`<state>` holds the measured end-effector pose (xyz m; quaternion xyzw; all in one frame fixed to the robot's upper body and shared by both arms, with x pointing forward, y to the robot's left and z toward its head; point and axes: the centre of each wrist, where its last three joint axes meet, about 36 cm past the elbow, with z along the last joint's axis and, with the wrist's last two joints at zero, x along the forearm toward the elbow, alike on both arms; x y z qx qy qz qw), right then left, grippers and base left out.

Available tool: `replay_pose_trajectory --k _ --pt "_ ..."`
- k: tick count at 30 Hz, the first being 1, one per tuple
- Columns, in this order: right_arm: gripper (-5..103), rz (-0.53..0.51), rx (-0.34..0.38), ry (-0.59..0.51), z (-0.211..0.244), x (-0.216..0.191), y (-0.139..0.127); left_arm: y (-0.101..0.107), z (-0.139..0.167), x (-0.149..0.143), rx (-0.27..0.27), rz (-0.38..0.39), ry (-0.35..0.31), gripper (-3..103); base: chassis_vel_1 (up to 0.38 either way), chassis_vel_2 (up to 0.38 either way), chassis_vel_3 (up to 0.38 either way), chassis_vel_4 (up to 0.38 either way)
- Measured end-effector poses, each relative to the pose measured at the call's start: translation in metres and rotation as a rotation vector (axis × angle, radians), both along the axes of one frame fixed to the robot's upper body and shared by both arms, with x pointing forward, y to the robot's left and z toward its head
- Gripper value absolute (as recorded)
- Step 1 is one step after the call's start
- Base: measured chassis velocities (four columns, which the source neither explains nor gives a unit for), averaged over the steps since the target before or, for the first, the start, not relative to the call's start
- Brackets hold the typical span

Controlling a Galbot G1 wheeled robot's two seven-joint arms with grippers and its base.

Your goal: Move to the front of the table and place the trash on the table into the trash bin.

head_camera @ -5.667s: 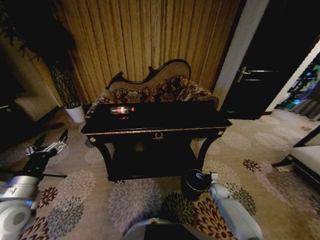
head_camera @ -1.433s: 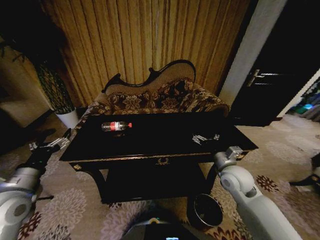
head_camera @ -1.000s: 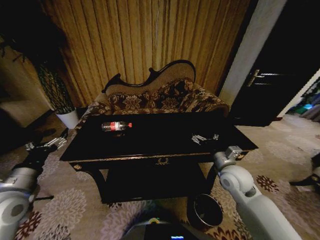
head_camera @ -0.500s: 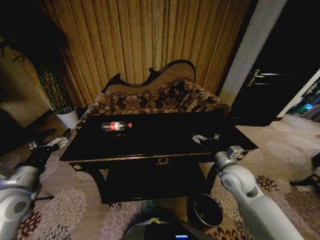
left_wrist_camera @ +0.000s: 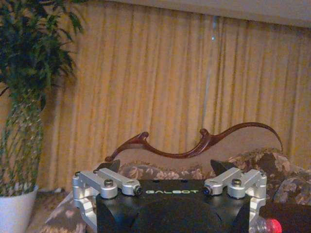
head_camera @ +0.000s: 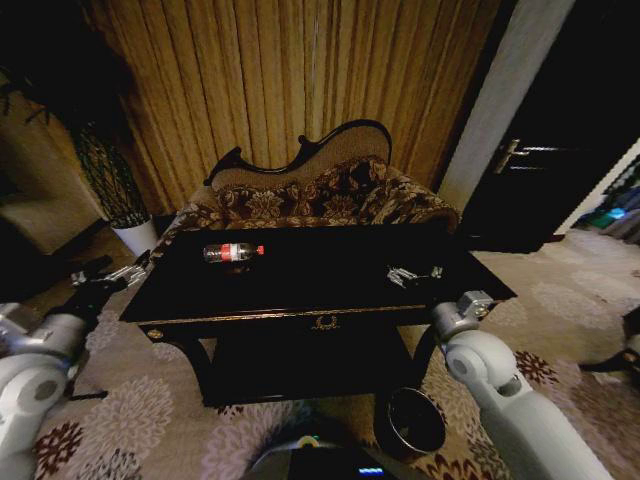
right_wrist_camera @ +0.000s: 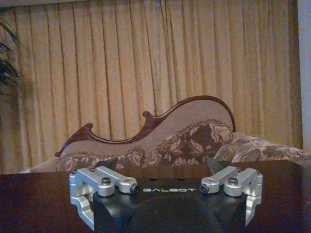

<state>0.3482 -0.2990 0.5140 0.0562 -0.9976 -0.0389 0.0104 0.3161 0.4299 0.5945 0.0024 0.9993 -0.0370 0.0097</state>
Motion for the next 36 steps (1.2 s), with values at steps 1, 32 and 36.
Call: replay_pose_trajectory --k 1,32,36 --pt "100 -0.002 0.001 0.001 0.0 0.0 0.0 0.004 0.005 0.005 0.009 -0.01 -0.002 100 0.0 0.0 0.0 0.0" --pt "100 -0.045 0.001 -0.009 -0.006 0.004 -0.012 0.109 0.038 0.113 0.136 -0.353 0.266 100 0.0 0.0 0.0 0.0" --pt "100 -0.051 0.0 -0.008 -0.008 0.005 -0.014 0.122 0.041 0.121 0.155 -0.314 0.285 100 0.0 0.0 0.0 0.0"
